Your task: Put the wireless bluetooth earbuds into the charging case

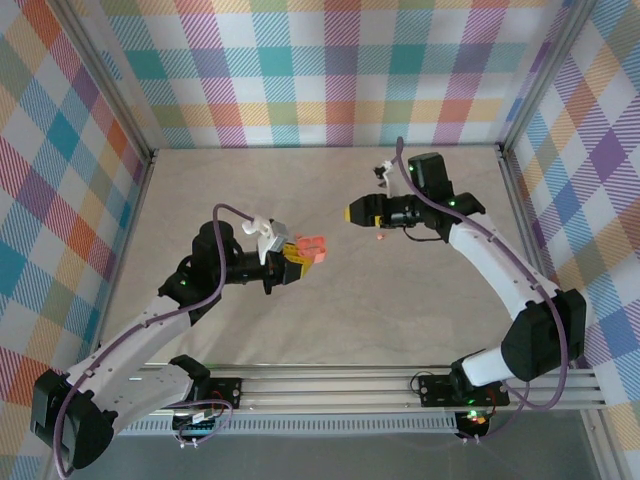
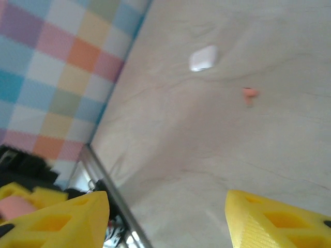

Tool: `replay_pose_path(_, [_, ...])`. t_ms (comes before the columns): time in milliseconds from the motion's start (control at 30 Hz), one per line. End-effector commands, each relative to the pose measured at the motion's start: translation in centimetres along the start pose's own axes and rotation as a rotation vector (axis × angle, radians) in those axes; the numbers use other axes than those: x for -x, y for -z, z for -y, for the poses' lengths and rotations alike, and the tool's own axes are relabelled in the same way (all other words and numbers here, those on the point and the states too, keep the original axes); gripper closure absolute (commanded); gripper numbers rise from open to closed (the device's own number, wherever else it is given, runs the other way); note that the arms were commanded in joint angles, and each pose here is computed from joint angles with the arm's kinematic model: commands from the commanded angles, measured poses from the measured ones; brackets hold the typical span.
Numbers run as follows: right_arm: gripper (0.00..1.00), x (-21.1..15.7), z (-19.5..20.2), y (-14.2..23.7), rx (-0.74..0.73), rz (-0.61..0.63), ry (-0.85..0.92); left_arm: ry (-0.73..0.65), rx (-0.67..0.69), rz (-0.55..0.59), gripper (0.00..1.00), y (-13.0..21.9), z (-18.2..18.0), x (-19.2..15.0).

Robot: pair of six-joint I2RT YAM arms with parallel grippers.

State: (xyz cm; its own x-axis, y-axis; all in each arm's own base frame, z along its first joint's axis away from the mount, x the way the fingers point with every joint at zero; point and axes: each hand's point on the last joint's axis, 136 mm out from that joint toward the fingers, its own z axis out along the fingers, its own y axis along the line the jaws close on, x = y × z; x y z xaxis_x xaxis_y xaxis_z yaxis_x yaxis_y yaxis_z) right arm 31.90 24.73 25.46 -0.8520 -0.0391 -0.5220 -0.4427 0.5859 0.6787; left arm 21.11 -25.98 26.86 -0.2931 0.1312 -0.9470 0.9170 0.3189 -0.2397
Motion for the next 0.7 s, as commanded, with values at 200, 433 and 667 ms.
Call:
replay_pose_path(200, [0.47, -0.6, 9.0, -1.4, -0.375, -0.179, 0.23, 0.0, 0.034, -0.017, 1.0, -0.3, -1.7, -1.3])
replay_pose_path(433, [0.5, -2.4, 15.5, -4.3, -0.571, -0.464, 0.483, 0.015, 0.02, -0.029, 1.0, -1.1, -2.5, -1.8])
replay_pose_path(667, [0.56, -2.8, 19.6, -5.9, -0.646, -0.609, 0.587, 0.036, 0.0, -0.055, 1.0, -1.7, -2.9, -2.4])
